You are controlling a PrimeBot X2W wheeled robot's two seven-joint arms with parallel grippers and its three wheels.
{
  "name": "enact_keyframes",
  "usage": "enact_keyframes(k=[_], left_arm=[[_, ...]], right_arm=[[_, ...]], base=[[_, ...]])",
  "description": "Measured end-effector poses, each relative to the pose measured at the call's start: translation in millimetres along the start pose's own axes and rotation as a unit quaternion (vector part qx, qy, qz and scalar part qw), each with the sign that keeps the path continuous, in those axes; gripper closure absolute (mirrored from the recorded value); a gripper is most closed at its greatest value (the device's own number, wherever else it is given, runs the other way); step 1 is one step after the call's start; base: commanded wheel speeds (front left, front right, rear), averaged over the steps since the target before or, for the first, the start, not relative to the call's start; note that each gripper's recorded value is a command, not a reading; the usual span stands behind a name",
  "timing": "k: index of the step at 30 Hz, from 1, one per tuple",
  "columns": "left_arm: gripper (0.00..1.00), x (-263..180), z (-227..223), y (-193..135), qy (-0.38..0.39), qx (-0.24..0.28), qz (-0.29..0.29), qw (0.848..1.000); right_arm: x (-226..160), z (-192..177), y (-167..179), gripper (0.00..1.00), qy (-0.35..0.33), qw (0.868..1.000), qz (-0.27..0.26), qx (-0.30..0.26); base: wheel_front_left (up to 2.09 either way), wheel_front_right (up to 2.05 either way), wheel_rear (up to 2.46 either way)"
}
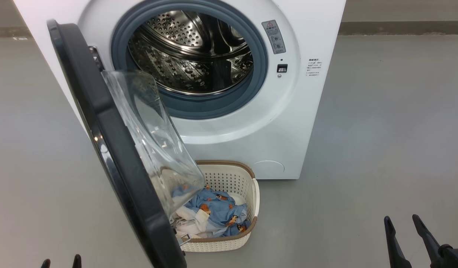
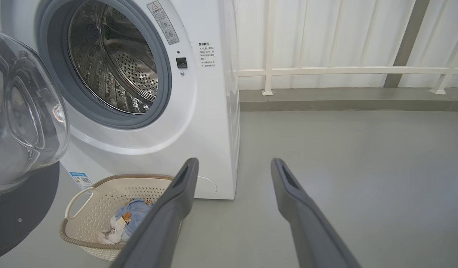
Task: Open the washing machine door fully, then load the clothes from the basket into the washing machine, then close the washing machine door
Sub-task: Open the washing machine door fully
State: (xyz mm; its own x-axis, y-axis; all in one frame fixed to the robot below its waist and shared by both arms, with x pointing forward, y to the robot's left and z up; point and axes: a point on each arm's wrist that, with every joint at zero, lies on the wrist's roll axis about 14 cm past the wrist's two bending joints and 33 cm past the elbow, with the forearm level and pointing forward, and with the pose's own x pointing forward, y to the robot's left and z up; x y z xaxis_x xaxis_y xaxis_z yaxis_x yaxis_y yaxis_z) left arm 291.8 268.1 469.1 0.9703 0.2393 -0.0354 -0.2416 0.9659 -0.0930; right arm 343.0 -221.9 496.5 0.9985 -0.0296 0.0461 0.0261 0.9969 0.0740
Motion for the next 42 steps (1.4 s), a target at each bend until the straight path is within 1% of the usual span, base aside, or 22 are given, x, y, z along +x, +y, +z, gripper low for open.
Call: enact_keyframes(k=[23,24,25,27,28,39,42], left_arm=[[0.0,-1,2,1,-0.003,-0.002,0.003,1.0],[0.12,-1,2,2,-0.003,-0.004,0.005,1.0],[0.28,-1,2,2,-0.003,-0.005,0.006,1.0],[0.8,-2,1,2,-0.002,-0.005,0.006,1.0],[1.0,-2,0,2,-0.002,-0.008,0.007,1.0],[1.0,-3,-2,3,0.002,-0.017,0.01,1.0],[1.0,-2,1,8,-0.003,-0.021,0.019,1.0]], right_arm=[[2,-2,10,0.0,0.002,1.0,0.015,0.002],[2,-2,10,0.0,0.002,1.0,0.015,0.002],[2,-2,10,0.0,0.002,1.0,0.015,0.001],[2,-2,10,0.0,0.003,1.0,0.016,0.001],[2,-2,10,0.0,0.003,1.0,0.016,0.001],[3,-2,11,0.0,0.003,1.0,0.016,0.002],[3,-2,11,0.0,0.002,1.0,0.017,0.002]], base=[[0.0,0.0,0.0],[0.0,0.0,0.0],[0.0,0.0,0.0],[0.0,0.0,0.0],[0.0,0.0,0.0],[0.0,0.0,0.0],[0.0,0.0,0.0]])
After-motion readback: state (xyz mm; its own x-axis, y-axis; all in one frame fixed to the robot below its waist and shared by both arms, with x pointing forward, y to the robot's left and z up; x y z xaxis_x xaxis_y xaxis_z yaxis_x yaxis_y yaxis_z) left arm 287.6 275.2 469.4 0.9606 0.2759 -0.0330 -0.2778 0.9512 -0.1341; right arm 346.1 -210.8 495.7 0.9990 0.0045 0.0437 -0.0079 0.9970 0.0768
